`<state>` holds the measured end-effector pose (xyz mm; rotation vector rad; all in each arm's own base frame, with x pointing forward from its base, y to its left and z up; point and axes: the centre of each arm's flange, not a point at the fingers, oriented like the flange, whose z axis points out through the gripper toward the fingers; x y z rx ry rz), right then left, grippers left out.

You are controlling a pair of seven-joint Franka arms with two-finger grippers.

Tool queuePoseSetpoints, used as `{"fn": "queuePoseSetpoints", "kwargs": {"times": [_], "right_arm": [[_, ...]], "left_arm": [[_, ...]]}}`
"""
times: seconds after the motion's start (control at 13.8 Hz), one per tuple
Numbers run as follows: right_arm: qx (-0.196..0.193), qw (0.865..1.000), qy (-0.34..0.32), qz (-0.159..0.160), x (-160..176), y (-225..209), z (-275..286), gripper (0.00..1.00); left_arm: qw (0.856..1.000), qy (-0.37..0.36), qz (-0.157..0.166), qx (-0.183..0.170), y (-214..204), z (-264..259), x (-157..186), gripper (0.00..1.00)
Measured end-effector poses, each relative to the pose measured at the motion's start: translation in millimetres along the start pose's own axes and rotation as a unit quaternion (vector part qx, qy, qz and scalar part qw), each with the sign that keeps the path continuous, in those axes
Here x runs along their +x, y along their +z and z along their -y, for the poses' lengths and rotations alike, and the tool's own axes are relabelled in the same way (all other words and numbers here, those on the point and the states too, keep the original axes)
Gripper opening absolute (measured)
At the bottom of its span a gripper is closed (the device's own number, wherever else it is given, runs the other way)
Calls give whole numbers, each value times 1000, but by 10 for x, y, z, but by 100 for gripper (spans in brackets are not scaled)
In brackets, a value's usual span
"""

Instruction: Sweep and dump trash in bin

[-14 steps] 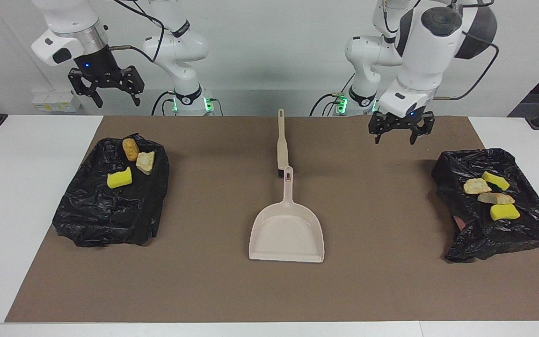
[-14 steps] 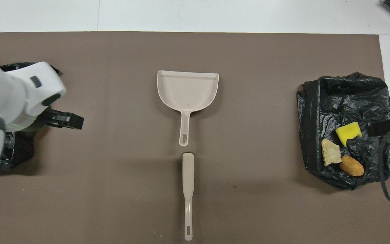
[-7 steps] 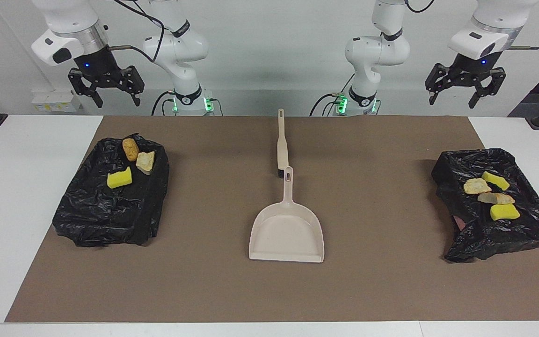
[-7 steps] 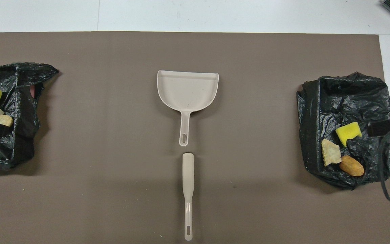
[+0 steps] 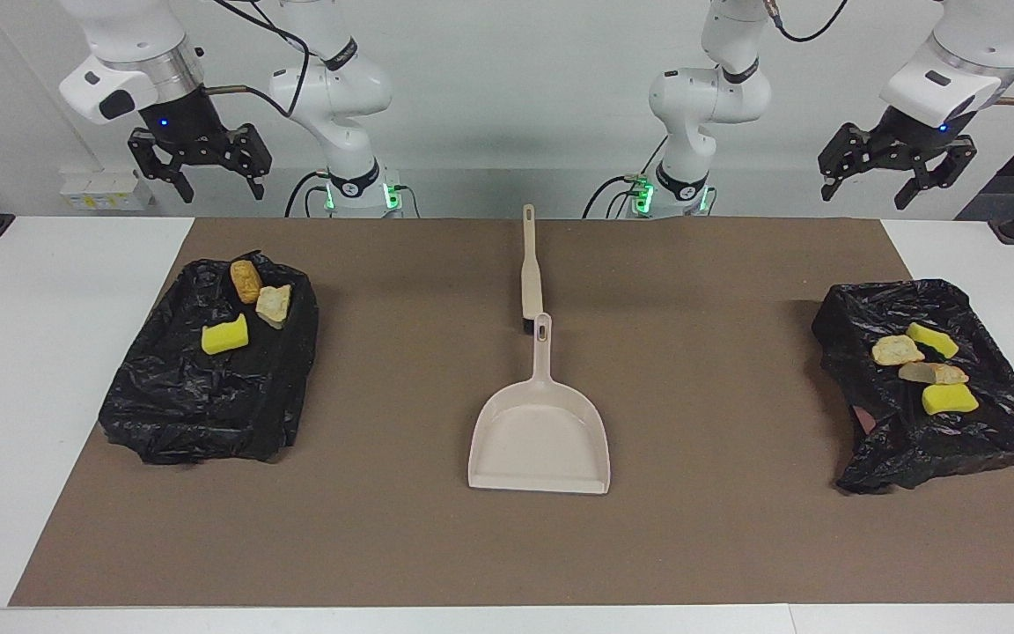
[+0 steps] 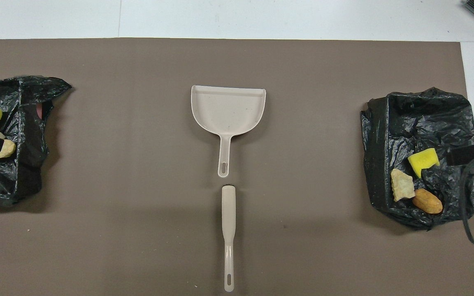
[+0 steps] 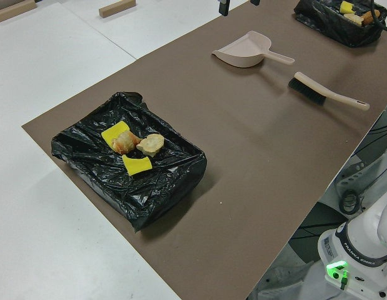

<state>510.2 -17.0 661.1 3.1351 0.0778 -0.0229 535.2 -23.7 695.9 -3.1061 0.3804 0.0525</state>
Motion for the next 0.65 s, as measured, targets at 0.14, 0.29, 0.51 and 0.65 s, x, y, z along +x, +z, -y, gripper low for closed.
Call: {"fn": "queuePoseSetpoints", "kwargs": {"times": [0.14, 0.29, 0.51, 0.65], "right_arm": [[0, 1000, 0, 0, 0, 0, 0, 100], [0, 1000, 0, 0, 0, 0, 0, 100], [0, 1000, 0, 0, 0, 0, 0, 100], [0, 1000, 0, 0, 0, 0, 1, 100]], "left_arm": [[1000, 0, -1, -1, -22, -12, -68, 100], [1000, 1, 0, -1, -11, -20, -137, 100], [1000, 1, 1, -2, 4, -24, -167, 100], [1000, 1, 1, -2, 13, -23, -165, 100]]}}
